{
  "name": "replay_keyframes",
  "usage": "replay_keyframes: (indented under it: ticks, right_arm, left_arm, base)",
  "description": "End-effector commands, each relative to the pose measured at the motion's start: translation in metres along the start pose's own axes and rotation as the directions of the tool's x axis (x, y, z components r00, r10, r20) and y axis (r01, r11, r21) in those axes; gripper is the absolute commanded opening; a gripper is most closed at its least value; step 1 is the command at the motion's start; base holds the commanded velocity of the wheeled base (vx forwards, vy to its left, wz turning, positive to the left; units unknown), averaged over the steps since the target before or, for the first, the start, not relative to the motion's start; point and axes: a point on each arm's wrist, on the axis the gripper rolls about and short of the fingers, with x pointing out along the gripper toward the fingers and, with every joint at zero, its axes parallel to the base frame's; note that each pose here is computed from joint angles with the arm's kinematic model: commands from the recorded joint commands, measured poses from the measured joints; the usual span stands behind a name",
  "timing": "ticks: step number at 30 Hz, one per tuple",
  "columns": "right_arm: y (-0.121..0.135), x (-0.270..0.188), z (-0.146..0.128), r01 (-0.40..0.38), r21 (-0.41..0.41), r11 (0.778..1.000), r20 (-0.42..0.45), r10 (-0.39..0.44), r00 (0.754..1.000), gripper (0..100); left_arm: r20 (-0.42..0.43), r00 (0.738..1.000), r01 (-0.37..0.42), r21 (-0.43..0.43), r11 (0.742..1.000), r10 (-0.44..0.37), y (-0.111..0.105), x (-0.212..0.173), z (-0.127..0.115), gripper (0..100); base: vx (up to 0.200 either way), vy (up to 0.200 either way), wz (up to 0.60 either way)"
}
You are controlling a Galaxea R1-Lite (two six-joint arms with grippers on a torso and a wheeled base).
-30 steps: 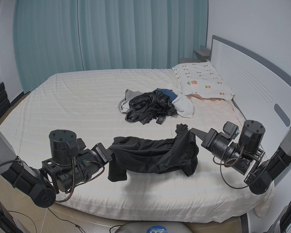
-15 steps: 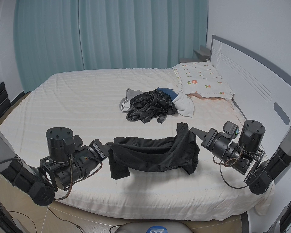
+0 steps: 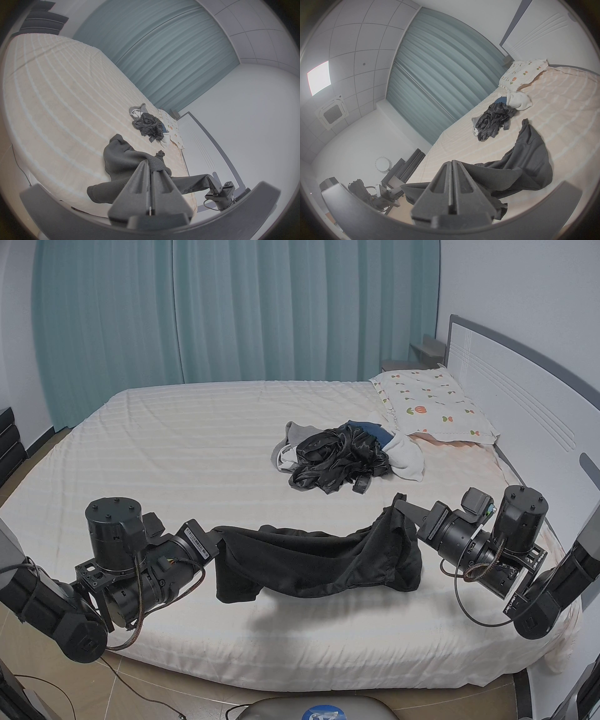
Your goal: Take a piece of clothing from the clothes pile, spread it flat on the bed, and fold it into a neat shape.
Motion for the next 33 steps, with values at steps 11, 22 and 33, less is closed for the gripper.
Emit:
replay_keyframes:
  ticks: [11, 22, 33]
  right_arm:
    - [0.0012, 0.0005, 0.0027, -0.006, 0.001, 1.000, 0.013, 0.006, 1.000, 0]
    - [0.0018, 0.0015, 0.0035, -0.018, -0.002, 1.000, 0.028, 0.018, 0.999, 0]
    - [0.0033, 0.0044, 0.0061, -0.031, -0.003, 1.000, 0.045, 0.031, 0.998, 0]
  left_arm:
    - [0.011, 1.000, 0.007, 0.004, 1.000, -0.007, -0.0015, -0.0031, 0.0027, 0]
    - [0.019, 1.000, 0.002, 0.001, 1.000, -0.003, 0.0000, -0.0030, 0.0048, 0]
    - [0.031, 1.000, -0.001, 0.000, 1.000, 0.001, 0.0012, -0.0029, 0.0081, 0]
  base:
    - [0.000, 0.200, 0.00]
    - [0.000, 0.200, 0.00]
    - [0.000, 0.200, 0.00]
